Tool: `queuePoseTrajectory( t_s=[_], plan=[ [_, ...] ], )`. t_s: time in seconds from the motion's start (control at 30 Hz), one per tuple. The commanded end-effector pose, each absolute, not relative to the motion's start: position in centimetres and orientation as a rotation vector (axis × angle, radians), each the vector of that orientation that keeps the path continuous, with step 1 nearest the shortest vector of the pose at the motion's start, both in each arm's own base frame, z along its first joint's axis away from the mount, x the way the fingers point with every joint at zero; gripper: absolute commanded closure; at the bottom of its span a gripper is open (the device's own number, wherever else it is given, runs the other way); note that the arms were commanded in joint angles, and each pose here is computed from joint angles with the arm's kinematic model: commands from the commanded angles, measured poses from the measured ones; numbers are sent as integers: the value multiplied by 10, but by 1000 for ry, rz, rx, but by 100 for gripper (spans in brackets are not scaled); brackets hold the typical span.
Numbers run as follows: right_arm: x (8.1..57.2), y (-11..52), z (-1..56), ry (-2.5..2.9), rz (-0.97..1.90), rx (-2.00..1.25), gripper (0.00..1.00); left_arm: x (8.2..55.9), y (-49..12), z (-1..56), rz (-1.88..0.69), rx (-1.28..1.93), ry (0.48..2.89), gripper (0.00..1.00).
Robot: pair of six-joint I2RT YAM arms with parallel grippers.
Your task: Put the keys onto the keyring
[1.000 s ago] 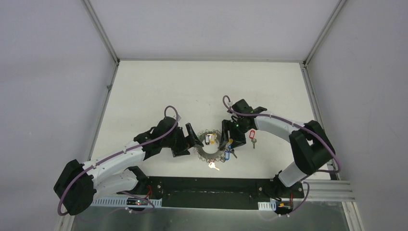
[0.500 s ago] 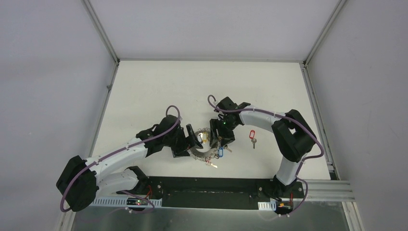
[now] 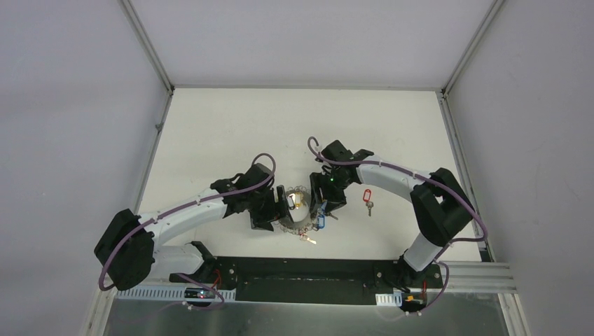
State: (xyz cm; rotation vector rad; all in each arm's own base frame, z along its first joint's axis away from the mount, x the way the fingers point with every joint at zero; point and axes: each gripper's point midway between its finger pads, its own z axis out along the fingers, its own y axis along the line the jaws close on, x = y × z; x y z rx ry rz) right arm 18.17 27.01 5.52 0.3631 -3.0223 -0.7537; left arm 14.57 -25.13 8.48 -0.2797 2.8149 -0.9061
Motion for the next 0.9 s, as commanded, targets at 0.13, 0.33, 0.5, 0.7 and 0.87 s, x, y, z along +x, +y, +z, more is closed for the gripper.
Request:
queuePoseTrajectory(
  t_s=[0.13, 0.33, 0.5, 0.7, 0.87],
  plan=[
    [169, 273, 44, -2958, -746, 283, 50, 149, -251, 94, -832, -214, 2808, 28],
    [186, 290, 39, -2967, -773, 283, 65, 149, -247, 103, -838, -205, 2772, 28],
    [213, 306, 34, -3003, -760, 311, 77, 145, -243, 104, -841, -215, 2771, 28],
    [223, 308, 48, -3034, -768, 413, 69, 140, -238, 105, -850, -231, 2762, 28],
    [213, 291, 68, -3086, -789, 525, 46, 138, -232, 99, -833, -264, 2756, 28]
  ],
)
